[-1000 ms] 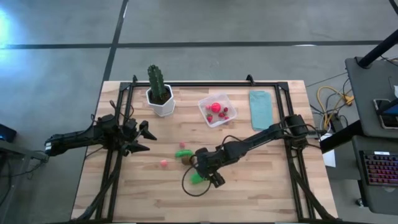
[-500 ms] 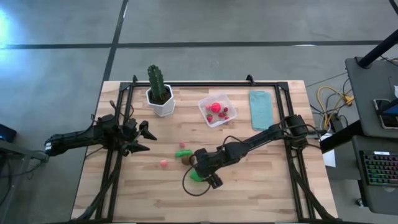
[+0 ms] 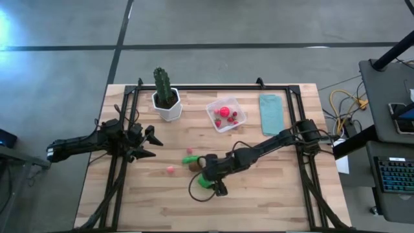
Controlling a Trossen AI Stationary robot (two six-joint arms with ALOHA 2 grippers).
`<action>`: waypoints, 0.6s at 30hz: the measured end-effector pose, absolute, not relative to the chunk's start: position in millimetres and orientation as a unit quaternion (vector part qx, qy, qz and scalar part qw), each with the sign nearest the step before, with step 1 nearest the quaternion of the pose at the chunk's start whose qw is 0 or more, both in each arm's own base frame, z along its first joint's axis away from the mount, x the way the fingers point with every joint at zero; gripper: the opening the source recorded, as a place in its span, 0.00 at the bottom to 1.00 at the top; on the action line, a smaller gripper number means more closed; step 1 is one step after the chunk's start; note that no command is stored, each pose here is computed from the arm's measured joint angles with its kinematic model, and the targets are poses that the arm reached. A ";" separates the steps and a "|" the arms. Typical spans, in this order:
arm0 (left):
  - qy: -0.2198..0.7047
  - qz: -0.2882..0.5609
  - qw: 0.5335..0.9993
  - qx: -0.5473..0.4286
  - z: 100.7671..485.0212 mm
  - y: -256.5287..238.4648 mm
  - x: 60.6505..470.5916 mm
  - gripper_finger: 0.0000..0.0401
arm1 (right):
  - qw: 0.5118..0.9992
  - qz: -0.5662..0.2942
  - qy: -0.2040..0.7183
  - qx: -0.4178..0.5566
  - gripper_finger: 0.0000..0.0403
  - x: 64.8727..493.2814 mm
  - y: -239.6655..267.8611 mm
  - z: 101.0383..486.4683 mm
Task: Pick and placing Produce into tupperware
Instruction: Put the bottom peach into the transparent bin
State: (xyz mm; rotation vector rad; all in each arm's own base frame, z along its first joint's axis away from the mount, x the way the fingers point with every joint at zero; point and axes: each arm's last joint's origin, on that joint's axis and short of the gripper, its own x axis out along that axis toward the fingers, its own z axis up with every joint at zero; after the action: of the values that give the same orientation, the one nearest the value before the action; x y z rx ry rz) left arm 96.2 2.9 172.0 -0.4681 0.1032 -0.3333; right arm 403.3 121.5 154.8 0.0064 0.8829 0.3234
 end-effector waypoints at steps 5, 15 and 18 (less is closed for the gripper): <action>0.051 -0.164 0.958 -0.231 172.0 3.0 96.2 0.71 | 0.889 0.130 0.436 0.051 0.67 402.2 120.8 152.8; 0.051 -0.164 0.958 -0.231 171.9 2.9 96.2 0.71 | 0.888 0.068 0.438 0.125 0.67 403.1 119.2 152.8; 0.051 -0.164 0.958 -0.231 172.0 2.9 96.2 0.71 | 0.888 0.067 0.438 0.125 0.67 403.1 119.2 152.8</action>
State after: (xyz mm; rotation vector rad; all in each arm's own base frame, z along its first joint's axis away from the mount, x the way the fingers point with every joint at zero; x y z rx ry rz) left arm 96.2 2.9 172.0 -0.4680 0.1030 -0.3333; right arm 403.1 119.2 152.8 0.2602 0.9097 0.1396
